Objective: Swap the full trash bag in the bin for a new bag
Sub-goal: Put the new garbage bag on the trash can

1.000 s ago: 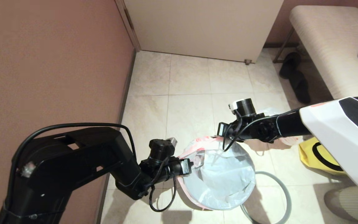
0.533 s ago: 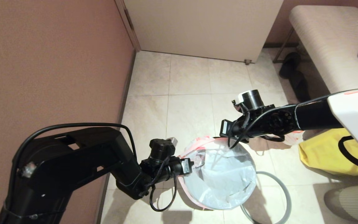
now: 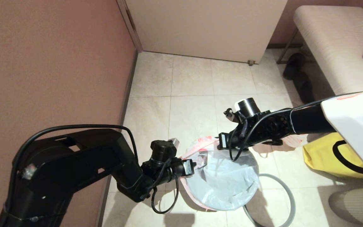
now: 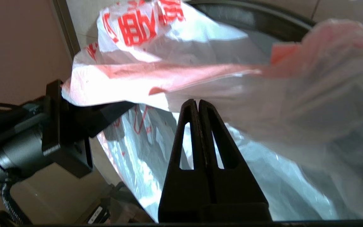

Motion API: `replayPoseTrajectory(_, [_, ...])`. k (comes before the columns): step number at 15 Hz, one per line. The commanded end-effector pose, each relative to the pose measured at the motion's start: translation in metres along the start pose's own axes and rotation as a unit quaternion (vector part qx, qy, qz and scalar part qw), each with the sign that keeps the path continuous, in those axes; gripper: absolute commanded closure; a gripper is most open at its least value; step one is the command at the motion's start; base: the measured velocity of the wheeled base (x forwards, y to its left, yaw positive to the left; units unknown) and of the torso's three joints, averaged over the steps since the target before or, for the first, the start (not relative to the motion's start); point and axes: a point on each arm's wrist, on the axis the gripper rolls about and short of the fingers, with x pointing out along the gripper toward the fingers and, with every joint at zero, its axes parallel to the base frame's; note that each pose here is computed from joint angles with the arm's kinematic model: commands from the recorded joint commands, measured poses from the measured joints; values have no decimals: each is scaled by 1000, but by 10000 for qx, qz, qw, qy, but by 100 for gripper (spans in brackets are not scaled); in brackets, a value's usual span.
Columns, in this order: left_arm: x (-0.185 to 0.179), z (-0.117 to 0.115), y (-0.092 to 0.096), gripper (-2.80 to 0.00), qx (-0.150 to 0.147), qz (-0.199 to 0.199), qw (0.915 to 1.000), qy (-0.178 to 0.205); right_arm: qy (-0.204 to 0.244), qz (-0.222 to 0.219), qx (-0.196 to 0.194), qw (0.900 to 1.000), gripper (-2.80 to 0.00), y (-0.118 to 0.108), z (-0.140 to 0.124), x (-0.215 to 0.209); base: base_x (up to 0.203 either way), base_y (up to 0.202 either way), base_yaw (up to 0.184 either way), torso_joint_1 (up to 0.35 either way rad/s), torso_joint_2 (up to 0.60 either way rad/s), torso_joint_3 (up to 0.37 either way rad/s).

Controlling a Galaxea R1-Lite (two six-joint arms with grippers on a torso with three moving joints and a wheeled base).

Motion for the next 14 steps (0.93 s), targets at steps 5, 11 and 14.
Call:
replayPoseTrajectory(5, [0,-1,-1,0,-9,-19,10000,0,-351,337,-249,9985,0,27,18,22,0,0,0,0,0,0])
replayPoseTrajectory(11, [-1,-2,-1,0,0,-24,10000,11,-252,277,-246,9990,0,24,12,37,0,0,0,0,0,0])
replayPoseTrajectory(14, [-3,-2,-2,0,39,-88,9999,-89,-547,355,-266,9975,0,23,20,39,0,0,0,0,0,0])
